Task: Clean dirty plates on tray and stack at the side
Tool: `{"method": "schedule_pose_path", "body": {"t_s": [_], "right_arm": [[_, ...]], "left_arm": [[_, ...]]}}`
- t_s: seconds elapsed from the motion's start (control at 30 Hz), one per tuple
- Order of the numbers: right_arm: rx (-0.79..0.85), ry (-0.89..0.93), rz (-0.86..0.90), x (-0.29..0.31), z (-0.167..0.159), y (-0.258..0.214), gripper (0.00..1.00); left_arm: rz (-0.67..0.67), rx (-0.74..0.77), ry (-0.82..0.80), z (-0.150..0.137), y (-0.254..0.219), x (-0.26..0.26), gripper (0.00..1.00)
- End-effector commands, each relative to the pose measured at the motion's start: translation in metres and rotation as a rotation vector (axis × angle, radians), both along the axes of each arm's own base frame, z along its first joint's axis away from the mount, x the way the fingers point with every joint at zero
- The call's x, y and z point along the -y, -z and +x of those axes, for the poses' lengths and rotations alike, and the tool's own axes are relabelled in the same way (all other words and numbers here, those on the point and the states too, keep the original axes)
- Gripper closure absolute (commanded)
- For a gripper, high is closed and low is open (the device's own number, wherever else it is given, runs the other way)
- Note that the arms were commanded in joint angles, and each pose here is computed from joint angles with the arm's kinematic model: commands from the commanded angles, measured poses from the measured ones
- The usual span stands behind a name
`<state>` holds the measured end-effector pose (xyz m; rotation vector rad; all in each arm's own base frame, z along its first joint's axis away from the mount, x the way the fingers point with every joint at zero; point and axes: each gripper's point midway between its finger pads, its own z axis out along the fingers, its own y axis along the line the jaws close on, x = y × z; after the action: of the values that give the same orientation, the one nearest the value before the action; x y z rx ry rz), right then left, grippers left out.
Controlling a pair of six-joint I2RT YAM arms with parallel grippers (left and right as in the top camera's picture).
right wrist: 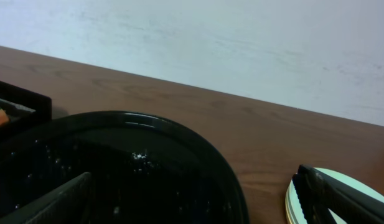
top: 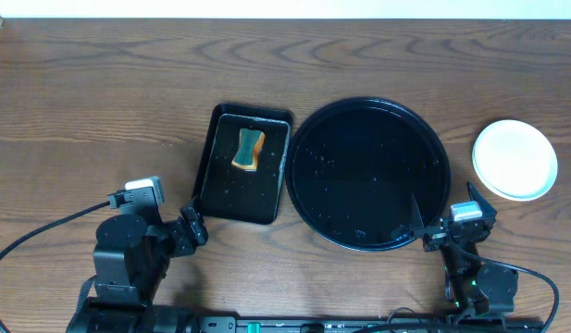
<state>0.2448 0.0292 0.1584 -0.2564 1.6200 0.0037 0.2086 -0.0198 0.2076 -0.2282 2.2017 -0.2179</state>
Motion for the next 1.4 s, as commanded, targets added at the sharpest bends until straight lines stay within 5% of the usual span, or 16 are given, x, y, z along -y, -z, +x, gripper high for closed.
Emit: {"method": "schedule_pose_path", "body": {"t_s": [0.0, 1.37], "right_arm": [[-0.001, 0.001, -0.010, 0.000, 0.000, 0.001, 0.01], [-0.002, 0.001, -0.010, 0.000, 0.000, 0.001, 0.01]], "left_arm": [[-0.002, -0.003, -0.002, 0.000, 0.001, 0.000, 0.15], [0.009, 0.059, -0.047, -0.003, 0.021, -0.012, 0.14]]}}
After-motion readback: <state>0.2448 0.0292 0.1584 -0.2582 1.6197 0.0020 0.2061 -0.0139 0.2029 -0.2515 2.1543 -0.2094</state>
